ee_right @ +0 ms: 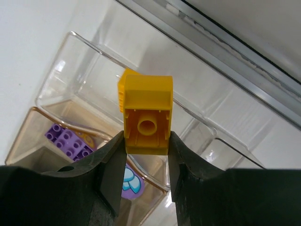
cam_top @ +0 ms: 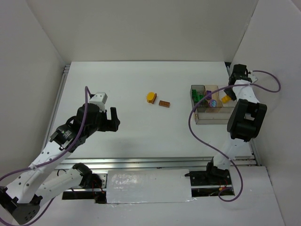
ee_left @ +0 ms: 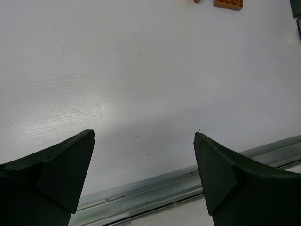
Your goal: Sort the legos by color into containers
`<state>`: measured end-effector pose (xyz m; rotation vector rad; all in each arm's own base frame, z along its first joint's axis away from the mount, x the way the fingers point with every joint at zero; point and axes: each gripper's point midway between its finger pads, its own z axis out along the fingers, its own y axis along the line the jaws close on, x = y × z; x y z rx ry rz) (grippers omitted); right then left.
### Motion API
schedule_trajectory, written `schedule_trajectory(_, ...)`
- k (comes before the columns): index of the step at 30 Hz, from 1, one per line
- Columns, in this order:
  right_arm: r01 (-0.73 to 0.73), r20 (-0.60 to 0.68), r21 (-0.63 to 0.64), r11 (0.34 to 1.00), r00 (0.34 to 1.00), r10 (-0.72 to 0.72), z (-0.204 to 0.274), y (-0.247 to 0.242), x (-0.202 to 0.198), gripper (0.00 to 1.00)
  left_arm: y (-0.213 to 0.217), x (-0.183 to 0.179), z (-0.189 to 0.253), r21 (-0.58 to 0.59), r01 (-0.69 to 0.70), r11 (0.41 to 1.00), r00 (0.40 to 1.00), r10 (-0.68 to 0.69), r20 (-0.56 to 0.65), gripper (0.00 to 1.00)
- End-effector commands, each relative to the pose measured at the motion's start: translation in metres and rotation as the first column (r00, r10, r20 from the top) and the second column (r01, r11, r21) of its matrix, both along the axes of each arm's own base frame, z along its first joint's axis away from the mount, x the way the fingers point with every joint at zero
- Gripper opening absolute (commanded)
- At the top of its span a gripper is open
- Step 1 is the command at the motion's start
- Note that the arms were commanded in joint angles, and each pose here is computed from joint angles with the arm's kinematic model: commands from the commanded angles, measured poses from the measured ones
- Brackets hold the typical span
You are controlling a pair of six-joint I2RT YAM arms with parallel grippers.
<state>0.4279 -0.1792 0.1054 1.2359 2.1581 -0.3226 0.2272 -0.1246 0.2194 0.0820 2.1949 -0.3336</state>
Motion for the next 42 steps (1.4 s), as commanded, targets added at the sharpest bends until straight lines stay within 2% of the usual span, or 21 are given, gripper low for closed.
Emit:
schedule_trajectory(1,0.02,0.007,-0.044,0.999,1.0,-0.02,0.012,-0.012,0.011,0.05,-0.004,-0.001,0.002,-0.012,0.029,1.0,1.0,-0.029,0.012,1.0)
schedule_trajectory(5,0.014,-0.017,-0.042,0.999,1.0,-0.015,0.001,-0.014,0.013,0.13,-0.006,-0.001,0.003,-0.022,0.043,0.999,0.999,-0.042,0.017,1.0)
schedule_trajectory(12,0.024,-0.029,-0.051,0.998,0.999,-0.025,0.0,-0.016,0.01,0.15,-0.009,0.0,0.002,-0.029,0.063,0.998,0.998,-0.063,0.008,1.0)
schedule_trajectory(16,0.011,-0.035,-0.032,0.999,0.999,-0.012,-0.008,-0.013,0.011,0.29,-0.008,0.0,0.002,-0.037,0.067,0.997,0.998,-0.066,0.01,1.0)
schedule_trajectory(21,-0.003,-0.055,-0.009,1.0,0.998,0.002,-0.021,-0.008,0.012,0.3,-0.01,0.0,0.002,-0.04,0.076,0.996,0.997,-0.075,0.008,0.99)
schedule_trajectory(22,-0.003,-0.048,-0.01,1.0,0.999,0.003,-0.021,-0.008,0.013,0.34,-0.01,0.0,0.001,-0.036,0.076,0.996,0.997,-0.076,0.005,1.0)
schedule_trajectory(25,-0.012,-0.046,-0.002,1.0,0.999,0.011,-0.023,-0.006,0.012,0.35,-0.01,0.0,0.001,-0.041,0.081,0.996,0.997,-0.081,0.007,0.99)
schedule_trajectory(29,-0.032,-0.043,-0.001,0.999,0.999,0.032,-0.022,0.0,0.014,0.45,-0.011,0.0,0.001,-0.045,0.085,0.995,0.996,-0.085,0.005,1.0)
schedule_trajectory(42,-0.1,-0.056,0.016,0.995,0.993,0.101,-0.025,0.02,0.02,0.56,-0.013,0.001,0.003,-0.057,0.103,0.993,0.995,-0.102,0.009,1.0)
